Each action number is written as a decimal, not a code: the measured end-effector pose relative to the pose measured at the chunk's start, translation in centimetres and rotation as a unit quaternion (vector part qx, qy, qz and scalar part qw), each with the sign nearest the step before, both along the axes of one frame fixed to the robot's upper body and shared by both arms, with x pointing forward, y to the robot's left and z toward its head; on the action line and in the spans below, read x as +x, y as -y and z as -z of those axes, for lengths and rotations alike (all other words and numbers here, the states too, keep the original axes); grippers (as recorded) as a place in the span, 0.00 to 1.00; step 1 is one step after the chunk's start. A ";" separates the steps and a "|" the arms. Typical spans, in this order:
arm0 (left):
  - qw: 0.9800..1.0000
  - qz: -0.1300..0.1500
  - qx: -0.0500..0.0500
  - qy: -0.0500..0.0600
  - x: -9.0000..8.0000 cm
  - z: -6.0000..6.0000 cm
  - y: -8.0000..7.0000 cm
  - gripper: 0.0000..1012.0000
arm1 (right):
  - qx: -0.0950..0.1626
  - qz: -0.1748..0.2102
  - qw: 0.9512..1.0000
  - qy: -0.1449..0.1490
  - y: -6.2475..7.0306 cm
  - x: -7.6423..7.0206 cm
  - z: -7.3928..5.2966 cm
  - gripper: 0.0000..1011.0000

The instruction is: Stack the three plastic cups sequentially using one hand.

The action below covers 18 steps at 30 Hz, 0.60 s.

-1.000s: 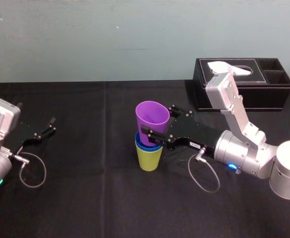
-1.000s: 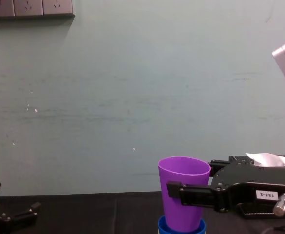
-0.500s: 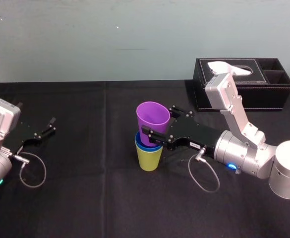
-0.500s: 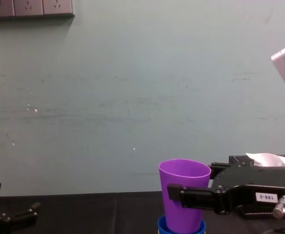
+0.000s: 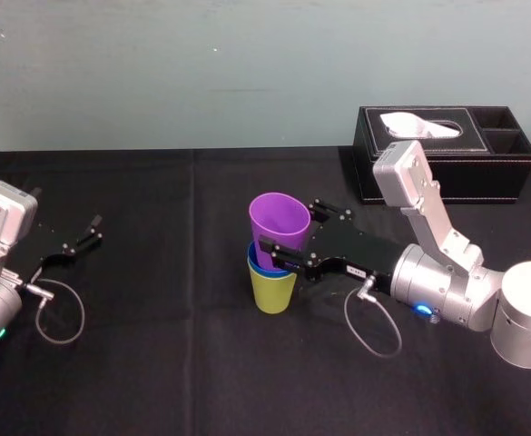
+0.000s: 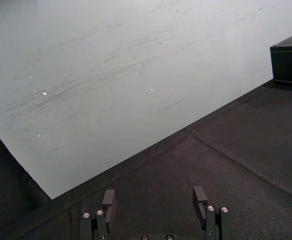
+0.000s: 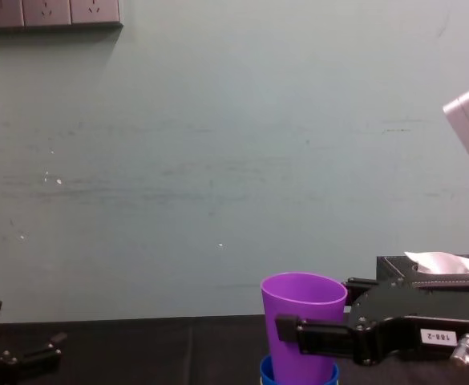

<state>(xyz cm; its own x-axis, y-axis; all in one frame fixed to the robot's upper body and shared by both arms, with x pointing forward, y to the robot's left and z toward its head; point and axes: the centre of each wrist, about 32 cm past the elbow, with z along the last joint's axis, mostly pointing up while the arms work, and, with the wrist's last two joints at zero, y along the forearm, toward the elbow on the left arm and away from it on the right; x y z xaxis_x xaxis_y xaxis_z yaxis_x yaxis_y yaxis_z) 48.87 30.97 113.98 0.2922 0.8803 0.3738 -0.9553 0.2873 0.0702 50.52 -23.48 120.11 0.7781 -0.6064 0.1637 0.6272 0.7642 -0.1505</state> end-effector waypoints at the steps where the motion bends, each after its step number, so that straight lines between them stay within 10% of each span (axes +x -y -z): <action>1: 1.000 0.000 0.000 0.000 0.0 0.0 0.0 1.00 | 0.000 0.000 1.000 0.000 0.0 0.0 0.0 0.72; 18: 1.000 0.000 0.000 0.000 0.0 0.0 0.0 1.00 | -0.008 -0.002 1.000 -0.002 -0.1 -0.1 0.5 0.72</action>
<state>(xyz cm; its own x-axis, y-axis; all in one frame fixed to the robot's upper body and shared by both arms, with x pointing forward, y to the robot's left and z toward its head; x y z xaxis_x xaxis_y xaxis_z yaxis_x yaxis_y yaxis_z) 48.86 30.97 113.98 0.2923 0.8803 0.3737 -0.9552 0.2874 0.0703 50.44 -23.36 119.60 0.7808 -0.6013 0.1696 0.6240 0.7638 -0.1647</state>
